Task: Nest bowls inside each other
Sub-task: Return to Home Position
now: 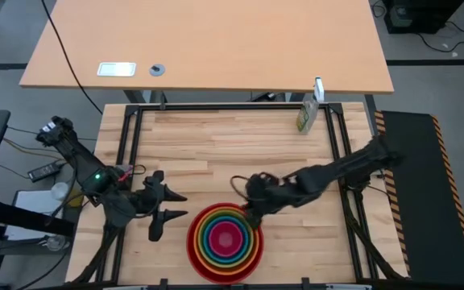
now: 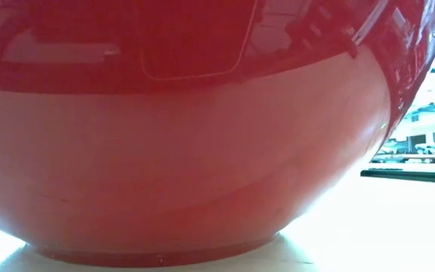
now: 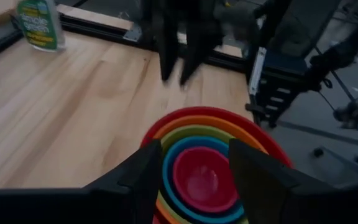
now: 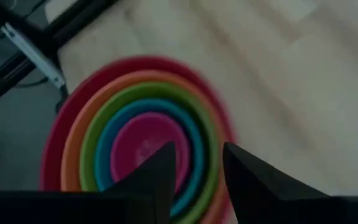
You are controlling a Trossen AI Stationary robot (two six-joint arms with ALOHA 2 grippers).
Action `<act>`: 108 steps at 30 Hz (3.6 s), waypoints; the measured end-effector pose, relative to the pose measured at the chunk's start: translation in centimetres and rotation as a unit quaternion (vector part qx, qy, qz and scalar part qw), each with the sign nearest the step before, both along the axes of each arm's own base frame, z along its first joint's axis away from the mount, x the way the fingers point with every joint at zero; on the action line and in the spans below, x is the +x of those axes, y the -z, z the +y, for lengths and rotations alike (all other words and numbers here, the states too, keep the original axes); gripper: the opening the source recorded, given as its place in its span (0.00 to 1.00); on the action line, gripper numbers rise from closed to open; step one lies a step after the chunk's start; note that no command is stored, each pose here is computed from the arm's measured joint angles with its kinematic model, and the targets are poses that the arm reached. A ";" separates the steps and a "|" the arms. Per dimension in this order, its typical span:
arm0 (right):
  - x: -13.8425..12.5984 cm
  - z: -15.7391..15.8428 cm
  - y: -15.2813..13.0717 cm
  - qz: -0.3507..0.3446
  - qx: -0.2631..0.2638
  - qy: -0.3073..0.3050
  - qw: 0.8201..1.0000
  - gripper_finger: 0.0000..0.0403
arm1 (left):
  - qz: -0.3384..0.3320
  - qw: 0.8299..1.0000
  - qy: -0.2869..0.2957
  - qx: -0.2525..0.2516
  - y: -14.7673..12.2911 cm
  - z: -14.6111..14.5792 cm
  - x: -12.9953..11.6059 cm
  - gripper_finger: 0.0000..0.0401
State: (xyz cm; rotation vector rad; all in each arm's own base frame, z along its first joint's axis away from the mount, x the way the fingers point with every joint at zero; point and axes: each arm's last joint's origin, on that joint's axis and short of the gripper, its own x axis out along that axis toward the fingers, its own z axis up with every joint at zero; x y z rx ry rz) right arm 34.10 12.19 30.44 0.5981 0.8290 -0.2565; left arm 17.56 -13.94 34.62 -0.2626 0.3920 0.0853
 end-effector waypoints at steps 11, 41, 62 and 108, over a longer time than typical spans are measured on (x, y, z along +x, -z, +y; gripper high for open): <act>-6.1 -4.6 -1.3 -0.105 -0.011 0.017 0.994 0.35 | 0.018 0.999 0.004 0.035 -0.6 3.8 1.4 0.35; -20.9 -14.5 2.4 -0.391 -0.001 0.098 0.915 0.35 | -0.117 0.972 -0.185 -0.088 7.0 12.4 -6.1 0.26; -27.6 -14.4 2.9 -0.437 -0.049 0.156 0.884 0.34 | -0.209 0.932 -0.244 -0.166 12.7 13.9 -9.8 0.26; -24.8 -15.6 13.9 -0.406 -0.075 0.147 0.899 0.21 | -0.116 0.955 -0.252 -0.101 15.5 14.0 -10.1 0.26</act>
